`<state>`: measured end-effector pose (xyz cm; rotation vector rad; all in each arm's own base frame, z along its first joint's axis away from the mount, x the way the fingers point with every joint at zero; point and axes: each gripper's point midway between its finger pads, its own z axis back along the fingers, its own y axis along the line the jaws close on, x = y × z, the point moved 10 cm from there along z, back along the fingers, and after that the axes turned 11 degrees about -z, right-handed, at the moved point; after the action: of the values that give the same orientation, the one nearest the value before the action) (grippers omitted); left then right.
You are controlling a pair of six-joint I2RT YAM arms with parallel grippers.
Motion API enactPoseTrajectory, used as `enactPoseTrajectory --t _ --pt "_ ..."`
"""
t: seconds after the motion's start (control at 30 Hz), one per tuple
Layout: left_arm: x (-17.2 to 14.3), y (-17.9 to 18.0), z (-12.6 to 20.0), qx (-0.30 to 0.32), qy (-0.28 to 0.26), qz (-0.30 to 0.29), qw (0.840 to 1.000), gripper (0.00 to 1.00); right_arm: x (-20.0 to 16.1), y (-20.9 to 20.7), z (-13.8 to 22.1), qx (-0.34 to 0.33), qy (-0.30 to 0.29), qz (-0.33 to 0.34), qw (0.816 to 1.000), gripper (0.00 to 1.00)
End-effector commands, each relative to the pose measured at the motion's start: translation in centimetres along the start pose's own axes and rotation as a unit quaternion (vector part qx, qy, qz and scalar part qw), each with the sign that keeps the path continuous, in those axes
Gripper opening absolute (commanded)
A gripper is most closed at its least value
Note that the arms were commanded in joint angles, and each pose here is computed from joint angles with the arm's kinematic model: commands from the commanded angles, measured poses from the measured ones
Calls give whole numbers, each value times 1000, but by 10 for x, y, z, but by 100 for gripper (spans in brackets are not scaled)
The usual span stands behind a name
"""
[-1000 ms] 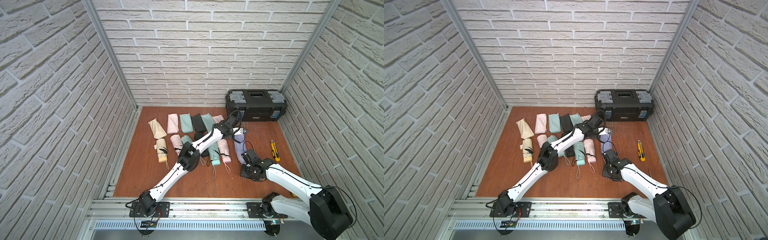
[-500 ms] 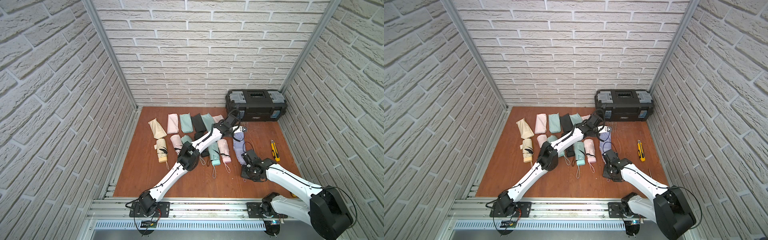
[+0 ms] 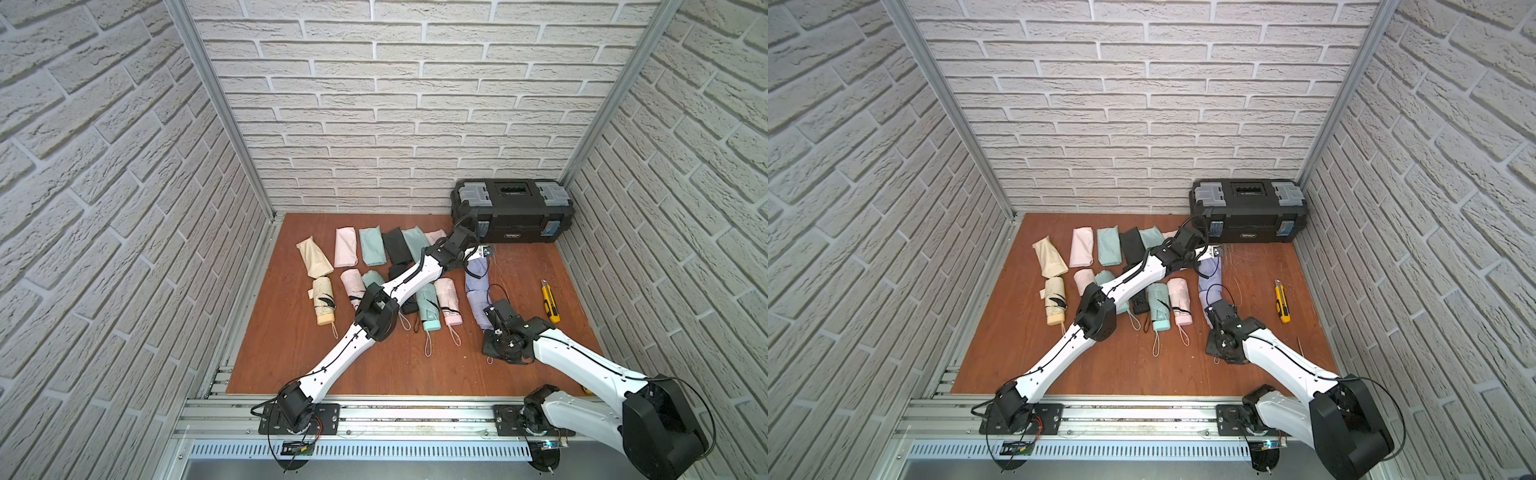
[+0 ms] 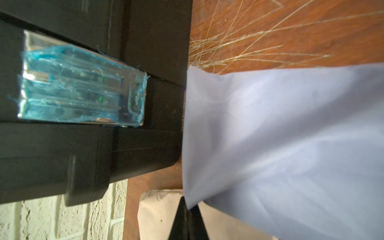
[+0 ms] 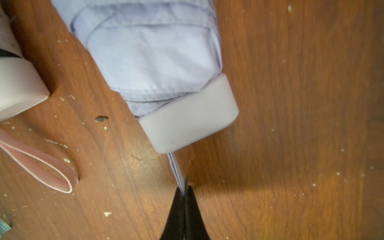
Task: Take umbrellas out of sleeves
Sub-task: Take out the umbrella from the umbrella sleeve.
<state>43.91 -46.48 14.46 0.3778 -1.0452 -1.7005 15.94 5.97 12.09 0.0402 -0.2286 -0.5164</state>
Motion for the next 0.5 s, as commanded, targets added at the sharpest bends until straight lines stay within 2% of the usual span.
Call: enactPoseTrajectory --t 0.0,0.47 --pt "1 14 -2 44 -12 24 999 0 -3 -2 1 -2 4 -2 1000 3" --pt "-1 15 -7 58 -21 39 997 0 -2 -1 2 0 4 -2 1000 3"
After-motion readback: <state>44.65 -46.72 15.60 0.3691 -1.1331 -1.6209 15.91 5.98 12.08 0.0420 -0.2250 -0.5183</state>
